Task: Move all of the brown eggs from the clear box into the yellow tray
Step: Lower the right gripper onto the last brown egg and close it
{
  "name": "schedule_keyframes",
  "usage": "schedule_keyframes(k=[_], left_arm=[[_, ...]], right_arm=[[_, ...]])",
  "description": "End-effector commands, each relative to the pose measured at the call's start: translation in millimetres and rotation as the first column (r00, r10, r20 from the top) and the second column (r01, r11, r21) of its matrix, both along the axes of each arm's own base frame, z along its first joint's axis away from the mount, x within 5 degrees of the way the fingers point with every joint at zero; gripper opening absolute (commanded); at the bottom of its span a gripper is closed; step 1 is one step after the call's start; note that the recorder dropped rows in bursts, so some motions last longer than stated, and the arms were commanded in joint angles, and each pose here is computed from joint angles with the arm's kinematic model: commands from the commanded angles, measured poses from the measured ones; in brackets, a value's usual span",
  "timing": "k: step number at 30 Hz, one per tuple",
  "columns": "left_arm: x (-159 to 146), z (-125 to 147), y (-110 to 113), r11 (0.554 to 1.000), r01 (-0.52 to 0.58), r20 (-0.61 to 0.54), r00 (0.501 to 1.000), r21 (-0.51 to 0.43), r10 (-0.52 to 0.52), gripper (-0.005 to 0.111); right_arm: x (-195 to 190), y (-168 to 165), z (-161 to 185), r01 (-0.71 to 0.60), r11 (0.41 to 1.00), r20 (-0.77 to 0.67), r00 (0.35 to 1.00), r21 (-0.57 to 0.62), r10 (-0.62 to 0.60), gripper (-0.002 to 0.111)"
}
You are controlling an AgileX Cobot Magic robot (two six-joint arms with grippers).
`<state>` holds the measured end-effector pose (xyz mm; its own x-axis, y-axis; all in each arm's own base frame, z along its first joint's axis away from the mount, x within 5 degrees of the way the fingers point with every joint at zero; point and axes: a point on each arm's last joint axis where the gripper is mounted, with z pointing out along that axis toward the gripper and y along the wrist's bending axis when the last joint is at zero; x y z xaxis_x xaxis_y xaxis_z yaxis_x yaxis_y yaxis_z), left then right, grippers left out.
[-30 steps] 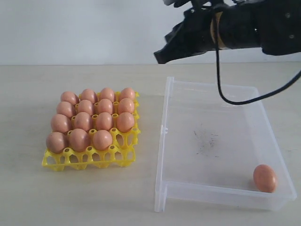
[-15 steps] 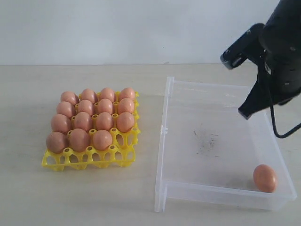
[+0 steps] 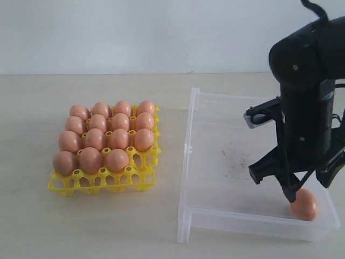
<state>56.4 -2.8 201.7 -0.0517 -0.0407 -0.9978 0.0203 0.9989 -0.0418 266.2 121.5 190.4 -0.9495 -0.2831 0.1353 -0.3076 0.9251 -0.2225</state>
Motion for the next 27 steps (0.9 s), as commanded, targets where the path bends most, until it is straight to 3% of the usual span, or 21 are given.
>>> schedule_keyframes(k=[1,12,22,24,27], left_arm=[[0,0,0,1.000,-0.006,0.013,1.000,-0.005,0.006,0.004],[0,0,0,1.000,-0.006,0.013,1.000,-0.005,0.006,0.004],[0,0,0,1.000,-0.006,0.013,1.000,-0.005,0.006,0.004],[0,0,0,1.000,-0.006,0.013,1.000,-0.005,0.006,0.004],[0,0,0,1.000,-0.006,0.013,1.000,-0.005,0.006,0.004]], right_arm=[[5,2,-19,0.006,1.000,-0.028,1.000,-0.019,-0.006,0.054],[12,5,-58,0.009,0.998,-0.098,0.995,-0.068,-0.015,0.054],[16,8,-63,0.001,0.999,-0.064,0.998,-0.040,-0.004,0.052],[15,7,-63,-0.007,0.999,-0.075,0.997,-0.045,0.003,0.040],[14,6,-62,-0.053,0.997,-0.104,0.993,-0.048,0.047,0.003]])
